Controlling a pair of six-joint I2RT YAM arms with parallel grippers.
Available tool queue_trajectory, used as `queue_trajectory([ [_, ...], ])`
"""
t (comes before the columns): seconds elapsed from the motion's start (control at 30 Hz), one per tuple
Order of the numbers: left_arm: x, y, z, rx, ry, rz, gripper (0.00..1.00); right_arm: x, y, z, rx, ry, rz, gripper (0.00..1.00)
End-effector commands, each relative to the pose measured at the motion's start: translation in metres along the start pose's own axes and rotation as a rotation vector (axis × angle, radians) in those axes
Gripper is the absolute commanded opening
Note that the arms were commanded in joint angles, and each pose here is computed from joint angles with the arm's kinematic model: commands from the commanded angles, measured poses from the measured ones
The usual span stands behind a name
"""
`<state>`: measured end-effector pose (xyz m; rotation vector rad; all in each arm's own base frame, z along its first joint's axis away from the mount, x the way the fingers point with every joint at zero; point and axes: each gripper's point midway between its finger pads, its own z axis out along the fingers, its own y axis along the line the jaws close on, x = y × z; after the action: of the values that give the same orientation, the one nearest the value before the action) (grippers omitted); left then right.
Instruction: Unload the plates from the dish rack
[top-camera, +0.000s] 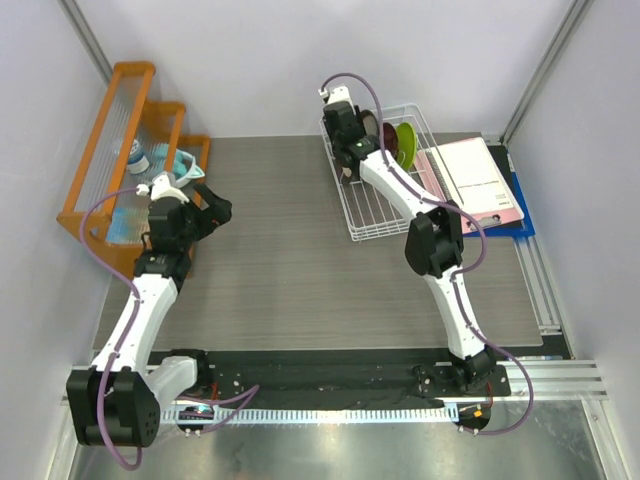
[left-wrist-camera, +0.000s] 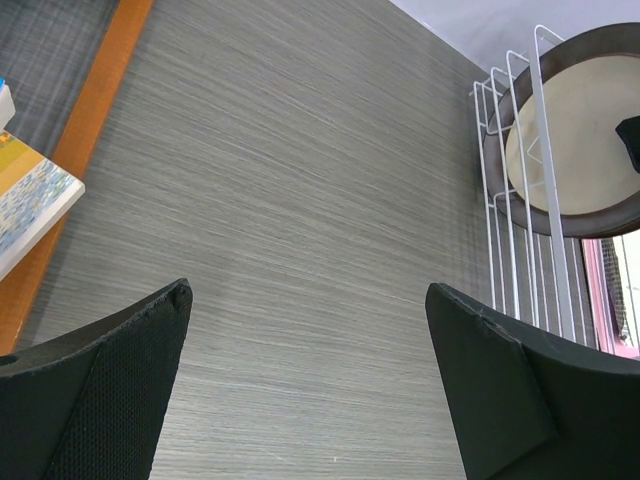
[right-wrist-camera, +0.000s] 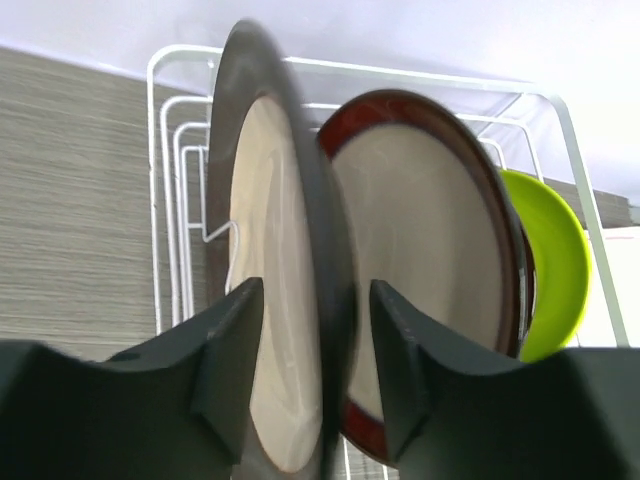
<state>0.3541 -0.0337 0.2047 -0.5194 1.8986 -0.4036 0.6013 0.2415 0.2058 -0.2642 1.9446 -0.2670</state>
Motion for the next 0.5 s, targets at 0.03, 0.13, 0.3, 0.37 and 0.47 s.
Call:
queue_trajectory([
  [0.03,-0.017,-0.017,0.002,0.060,-0.049,0.015,0.99,-0.015,-0.012,0.000,0.064,-0.035,0.005,0.43],
  [0.13,-0.014,-0.016,0.004,0.056,-0.041,0.016,0.99,-0.012,-0.013,0.002,0.077,-0.028,0.004,0.25],
  [0.3,-0.010,-0.015,0.007,0.053,-0.028,0.022,1.00,-0.016,-0.016,-0.002,0.115,-0.039,0.002,0.01],
  [0.37,-0.010,-0.015,0.008,0.050,-0.029,0.022,0.99,-0.022,-0.021,-0.006,0.166,-0.058,-0.002,0.01],
  [0.47,-0.007,-0.014,0.010,0.041,-0.019,0.029,0.99,-0.036,-0.024,-0.017,0.230,-0.099,-0.016,0.01],
])
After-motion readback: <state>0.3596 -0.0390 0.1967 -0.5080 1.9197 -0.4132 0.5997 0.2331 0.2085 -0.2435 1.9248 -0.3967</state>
